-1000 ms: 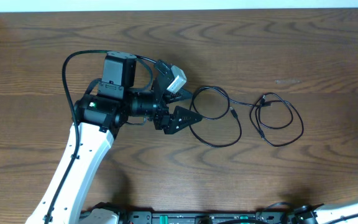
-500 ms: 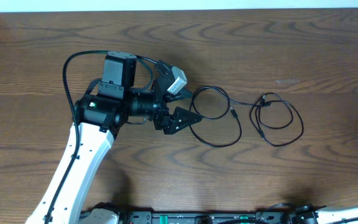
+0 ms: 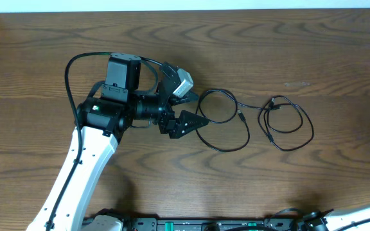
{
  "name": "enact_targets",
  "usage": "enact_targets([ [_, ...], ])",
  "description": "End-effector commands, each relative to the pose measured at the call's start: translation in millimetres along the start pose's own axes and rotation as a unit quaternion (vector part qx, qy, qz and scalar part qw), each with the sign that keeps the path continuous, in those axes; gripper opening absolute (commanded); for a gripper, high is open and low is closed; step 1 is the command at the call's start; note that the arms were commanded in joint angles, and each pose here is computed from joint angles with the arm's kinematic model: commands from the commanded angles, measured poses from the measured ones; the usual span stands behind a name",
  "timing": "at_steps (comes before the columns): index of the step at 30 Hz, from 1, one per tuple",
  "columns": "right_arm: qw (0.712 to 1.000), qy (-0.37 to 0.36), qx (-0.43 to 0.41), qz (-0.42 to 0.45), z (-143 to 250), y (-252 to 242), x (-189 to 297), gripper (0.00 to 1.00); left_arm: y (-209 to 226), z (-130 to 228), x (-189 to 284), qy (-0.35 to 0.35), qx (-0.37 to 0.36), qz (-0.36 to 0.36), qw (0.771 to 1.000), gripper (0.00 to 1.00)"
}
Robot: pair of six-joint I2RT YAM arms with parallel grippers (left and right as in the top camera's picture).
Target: Untangle cables
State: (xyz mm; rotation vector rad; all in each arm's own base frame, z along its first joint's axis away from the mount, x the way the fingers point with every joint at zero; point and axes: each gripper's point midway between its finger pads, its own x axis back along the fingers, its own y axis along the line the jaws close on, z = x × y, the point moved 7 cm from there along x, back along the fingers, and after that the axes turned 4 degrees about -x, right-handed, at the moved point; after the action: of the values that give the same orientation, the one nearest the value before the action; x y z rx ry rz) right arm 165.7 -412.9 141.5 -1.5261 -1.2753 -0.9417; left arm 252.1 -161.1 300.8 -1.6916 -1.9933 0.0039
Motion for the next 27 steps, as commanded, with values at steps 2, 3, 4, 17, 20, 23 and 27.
enact_targets([
  [2, 1.0, -0.004, 0.02, 0.001, 3.5, 7.1, 1.9, 0.23, -0.2, 1.4, -1.1, 0.0, -0.011, 0.003, 1.0, 0.82],
  [3, 1.0, -0.005, 0.023, 0.0, 3.7, 8.5, 2.3, 0.24, -0.2, 1.4, -1.1, 0.0, -0.011, 0.003, 1.0, 0.82],
  [4, 1.0, -0.006, 0.026, -0.001, 3.9, 10.1, 2.7, 0.25, -0.2, 1.4, -1.1, 0.0, -0.011, 0.003, 1.0, 0.82],
  [17, 0.993, -0.022, 0.098, -0.065, 11.3, 49.6, 12.1, 0.18, -0.2, 1.4, -1.1, 0.0, -0.011, 0.003, 1.0, 0.82],
  [20, 0.992, -0.024, 0.101, -0.064, 12.3, 52.2, 13.1, 0.18, -0.3, 1.7, -1.1, 0.001, -0.01, 0.004, 1.0, 0.82],
  [23, 0.993, -0.023, 0.101, -0.052, 12.6, 48.9, 12.4, 0.27, -0.4, 1.8, -1.0, 0.001, -0.009, 0.004, 1.0, 0.82],
  [27, 0.994, -0.019, 0.101, -0.037, 13.4, 43.4, 11.4, 0.47, -0.5, 1.8, -1.0, 0.001, -0.009, 0.004, 1.0, 0.82],
])
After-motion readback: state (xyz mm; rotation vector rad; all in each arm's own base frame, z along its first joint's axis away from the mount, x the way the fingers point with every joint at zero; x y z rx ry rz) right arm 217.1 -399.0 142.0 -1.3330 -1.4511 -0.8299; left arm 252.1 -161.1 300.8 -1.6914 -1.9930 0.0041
